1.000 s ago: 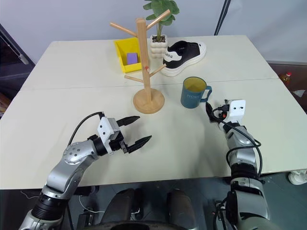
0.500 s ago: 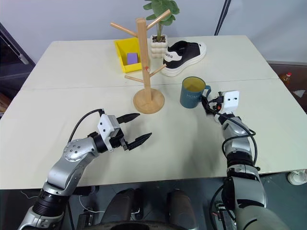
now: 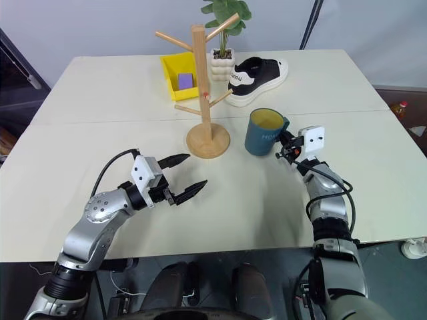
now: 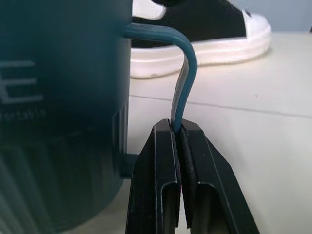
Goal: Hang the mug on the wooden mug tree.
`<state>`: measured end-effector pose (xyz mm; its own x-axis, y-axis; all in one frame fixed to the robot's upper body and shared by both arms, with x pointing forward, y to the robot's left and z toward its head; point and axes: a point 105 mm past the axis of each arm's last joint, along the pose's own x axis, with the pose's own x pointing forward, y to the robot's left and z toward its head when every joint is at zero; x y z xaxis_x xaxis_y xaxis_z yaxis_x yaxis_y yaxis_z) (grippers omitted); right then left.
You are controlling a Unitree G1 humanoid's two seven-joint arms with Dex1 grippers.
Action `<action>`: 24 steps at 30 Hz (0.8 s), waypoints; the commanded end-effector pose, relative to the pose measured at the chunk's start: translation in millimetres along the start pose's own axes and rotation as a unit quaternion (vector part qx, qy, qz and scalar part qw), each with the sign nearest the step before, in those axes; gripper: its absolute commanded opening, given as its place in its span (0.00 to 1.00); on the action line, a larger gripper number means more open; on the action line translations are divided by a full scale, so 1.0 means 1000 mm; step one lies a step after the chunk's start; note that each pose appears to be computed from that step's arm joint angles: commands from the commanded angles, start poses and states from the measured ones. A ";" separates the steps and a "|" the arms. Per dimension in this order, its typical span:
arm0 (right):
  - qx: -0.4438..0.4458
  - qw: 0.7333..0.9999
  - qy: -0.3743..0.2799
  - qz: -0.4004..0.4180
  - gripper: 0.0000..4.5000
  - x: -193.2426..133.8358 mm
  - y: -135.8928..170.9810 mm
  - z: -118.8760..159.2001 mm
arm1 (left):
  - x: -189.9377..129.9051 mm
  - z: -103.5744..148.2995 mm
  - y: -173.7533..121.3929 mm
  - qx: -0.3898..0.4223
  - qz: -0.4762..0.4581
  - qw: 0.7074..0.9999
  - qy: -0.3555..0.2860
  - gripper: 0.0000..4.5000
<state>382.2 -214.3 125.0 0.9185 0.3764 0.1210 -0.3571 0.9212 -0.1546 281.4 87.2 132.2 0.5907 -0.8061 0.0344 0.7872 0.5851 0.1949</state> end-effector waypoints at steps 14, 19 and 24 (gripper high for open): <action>-0.290 0.938 -0.076 0.174 0.00 -0.004 0.122 0.156 | -0.025 0.013 0.053 0.052 0.059 0.997 -0.004 1.00; -0.338 0.925 -0.049 0.165 0.00 0.004 0.128 0.158 | -0.031 0.023 0.058 0.057 0.060 0.996 -0.018 1.00; -0.352 0.924 -0.042 0.145 0.00 0.013 0.124 0.163 | -0.037 0.042 0.053 0.038 0.038 0.997 -0.050 1.00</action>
<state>325.0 -81.7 247.9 0.7738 0.6331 -0.0204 -0.4241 0.4938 -0.7592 300.5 145.2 162.2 0.6566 -0.7483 0.0949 0.7145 0.6573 0.2395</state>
